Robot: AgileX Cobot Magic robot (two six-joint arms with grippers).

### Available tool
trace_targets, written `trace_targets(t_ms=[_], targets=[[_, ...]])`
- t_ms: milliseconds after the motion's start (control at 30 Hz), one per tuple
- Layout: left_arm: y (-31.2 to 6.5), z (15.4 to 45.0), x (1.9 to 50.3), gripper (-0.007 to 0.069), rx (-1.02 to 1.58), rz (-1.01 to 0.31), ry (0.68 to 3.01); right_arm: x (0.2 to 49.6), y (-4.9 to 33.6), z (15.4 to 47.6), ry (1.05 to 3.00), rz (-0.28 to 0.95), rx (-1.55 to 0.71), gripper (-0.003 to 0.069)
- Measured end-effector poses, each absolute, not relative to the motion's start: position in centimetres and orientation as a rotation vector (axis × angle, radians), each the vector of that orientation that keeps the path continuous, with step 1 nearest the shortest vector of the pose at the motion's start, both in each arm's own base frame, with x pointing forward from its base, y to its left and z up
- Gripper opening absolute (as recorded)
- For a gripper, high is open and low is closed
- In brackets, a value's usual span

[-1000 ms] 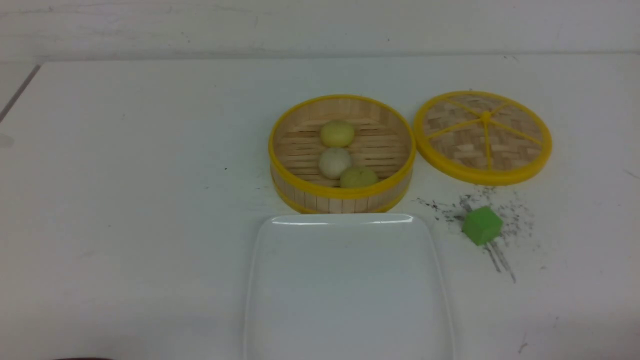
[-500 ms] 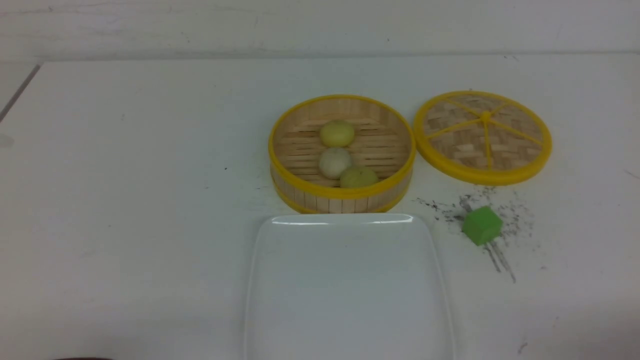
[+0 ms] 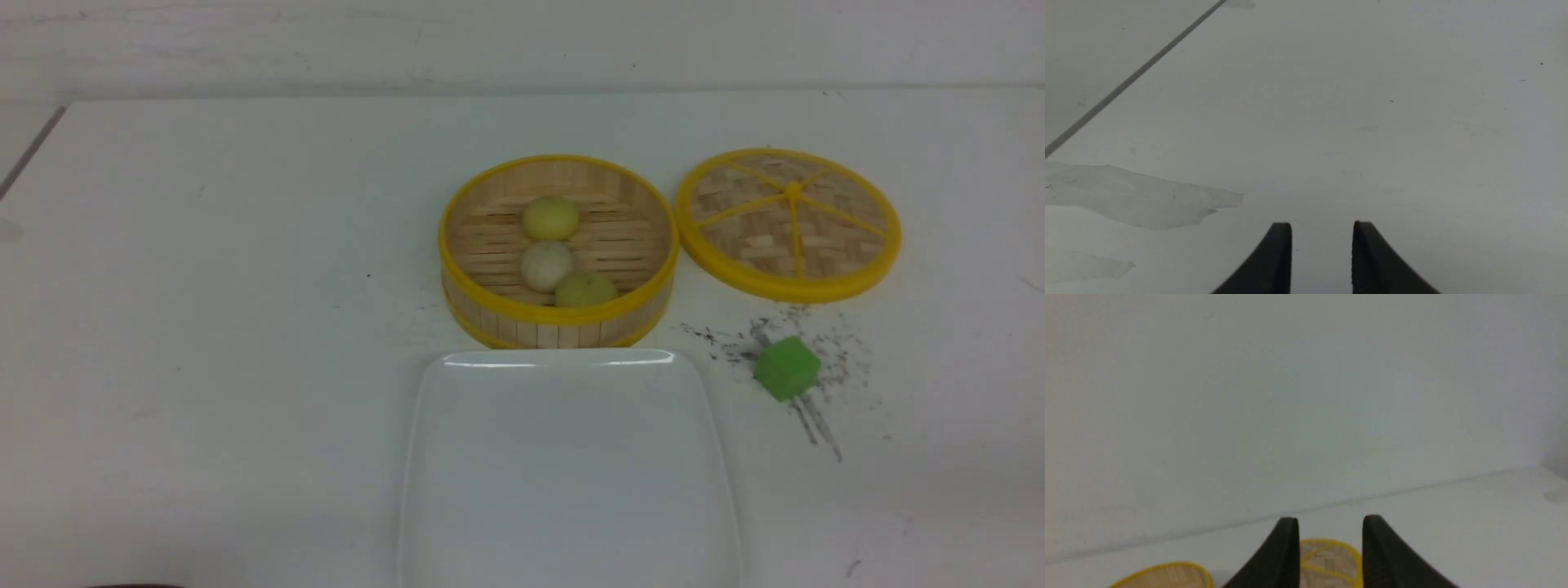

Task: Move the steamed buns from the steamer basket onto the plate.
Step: Use the right arm to grab the steamed stuffed bun that is closest to it

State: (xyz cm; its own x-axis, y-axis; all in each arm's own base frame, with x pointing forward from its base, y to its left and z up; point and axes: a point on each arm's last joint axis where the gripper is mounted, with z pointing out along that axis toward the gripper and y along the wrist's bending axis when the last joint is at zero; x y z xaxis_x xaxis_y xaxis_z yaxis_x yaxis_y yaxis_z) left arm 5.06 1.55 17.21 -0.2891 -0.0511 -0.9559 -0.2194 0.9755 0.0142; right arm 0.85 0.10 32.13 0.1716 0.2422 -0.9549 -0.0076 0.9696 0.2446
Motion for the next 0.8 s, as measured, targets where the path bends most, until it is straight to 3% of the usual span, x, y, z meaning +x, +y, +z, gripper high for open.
trace_targets(t_ms=[433, 600, 800], targets=[[1.55, 17.21, 5.06, 0.0242, -0.197, 0.166, 1.861, 0.72, 0.8, 32.73, 1.318, 0.427, 0.28, 0.0241], [1.62, 17.23, 5.05, 0.0242, -0.185, 0.185, 1.861, 0.72, 0.84, 32.74, 1.317, 0.441, 0.285, 0.0241], [2.39, 17.38, 4.91, 0.0242, -0.022, 0.434, 1.862, 0.73, 0.85, 32.69, 1.322, 0.441, 0.285, 0.0241]])
